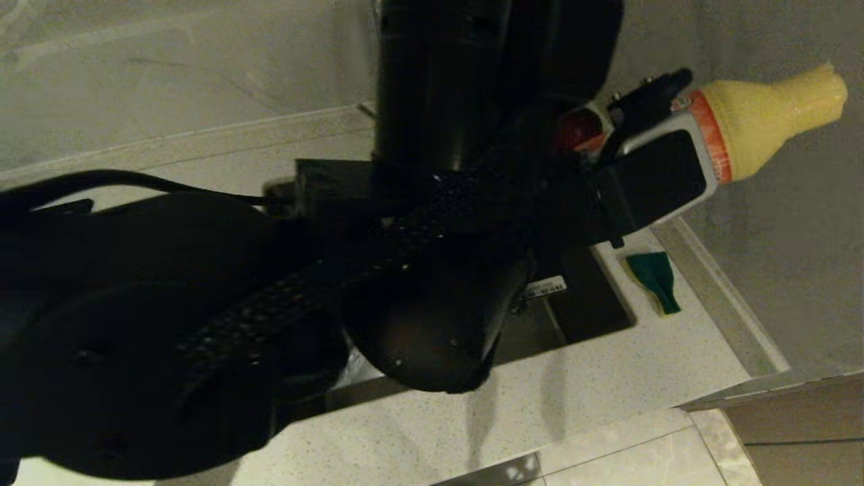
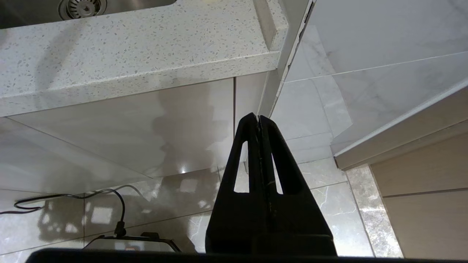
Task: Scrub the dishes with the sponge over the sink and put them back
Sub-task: Squeeze it onto the sponge
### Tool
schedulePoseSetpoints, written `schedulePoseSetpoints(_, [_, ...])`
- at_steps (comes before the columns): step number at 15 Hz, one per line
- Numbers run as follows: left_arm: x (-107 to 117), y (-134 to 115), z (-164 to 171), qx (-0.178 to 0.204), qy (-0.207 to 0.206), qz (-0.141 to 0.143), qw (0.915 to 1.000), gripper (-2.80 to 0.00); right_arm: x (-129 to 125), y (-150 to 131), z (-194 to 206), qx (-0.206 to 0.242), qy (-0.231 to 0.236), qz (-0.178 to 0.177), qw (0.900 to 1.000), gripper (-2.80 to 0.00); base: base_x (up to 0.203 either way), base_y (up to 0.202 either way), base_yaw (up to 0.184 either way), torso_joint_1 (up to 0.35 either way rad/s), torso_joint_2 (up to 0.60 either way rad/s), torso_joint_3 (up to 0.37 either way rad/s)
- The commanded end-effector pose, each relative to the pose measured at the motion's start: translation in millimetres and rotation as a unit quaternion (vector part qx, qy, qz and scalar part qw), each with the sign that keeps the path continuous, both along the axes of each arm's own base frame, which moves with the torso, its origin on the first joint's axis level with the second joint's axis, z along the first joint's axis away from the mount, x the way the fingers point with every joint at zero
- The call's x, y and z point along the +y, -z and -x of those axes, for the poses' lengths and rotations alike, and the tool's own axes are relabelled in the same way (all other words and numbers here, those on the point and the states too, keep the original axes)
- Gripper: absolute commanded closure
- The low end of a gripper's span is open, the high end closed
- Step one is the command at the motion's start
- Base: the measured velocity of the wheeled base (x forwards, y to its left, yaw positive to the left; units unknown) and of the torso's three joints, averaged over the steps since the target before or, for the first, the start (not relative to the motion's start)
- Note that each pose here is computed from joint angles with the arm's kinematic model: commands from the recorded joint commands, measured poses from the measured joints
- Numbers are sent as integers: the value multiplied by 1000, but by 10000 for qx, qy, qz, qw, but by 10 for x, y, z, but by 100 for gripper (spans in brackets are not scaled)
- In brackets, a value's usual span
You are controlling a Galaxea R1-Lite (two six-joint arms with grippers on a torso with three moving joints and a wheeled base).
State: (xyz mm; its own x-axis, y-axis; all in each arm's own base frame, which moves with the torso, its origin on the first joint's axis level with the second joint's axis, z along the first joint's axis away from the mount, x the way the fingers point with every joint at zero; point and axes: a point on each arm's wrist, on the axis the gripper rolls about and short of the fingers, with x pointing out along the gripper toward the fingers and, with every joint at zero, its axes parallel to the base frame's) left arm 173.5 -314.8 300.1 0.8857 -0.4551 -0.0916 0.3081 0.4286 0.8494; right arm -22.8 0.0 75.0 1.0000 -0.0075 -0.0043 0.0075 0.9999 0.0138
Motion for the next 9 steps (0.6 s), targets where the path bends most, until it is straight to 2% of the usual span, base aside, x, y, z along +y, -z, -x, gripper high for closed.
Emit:
schedulePoseSetpoints(1, [-248,214,-111,23,-151,-356,9992,0,0,0,0,2,1,6,10000,0,0,0,0,0,0,0])
schedulePoseSetpoints(4, [-487,396,-236,49,-322,-512,9982,0,0,0,0,2,1,0,10000,0,0,0,0,0,0,0])
schedulePoseSetpoints(7, [-648,584,-313,-62,-806,-1080,9909,0,0,0,0,2,1,0,10000,0,0,0,0,0,0,0])
schedulePoseSetpoints(9, [-715,706,-331,-46,-925,-1275,9875,0,0,0,0,2,1,7,10000,0,0,0,0,0,0,0])
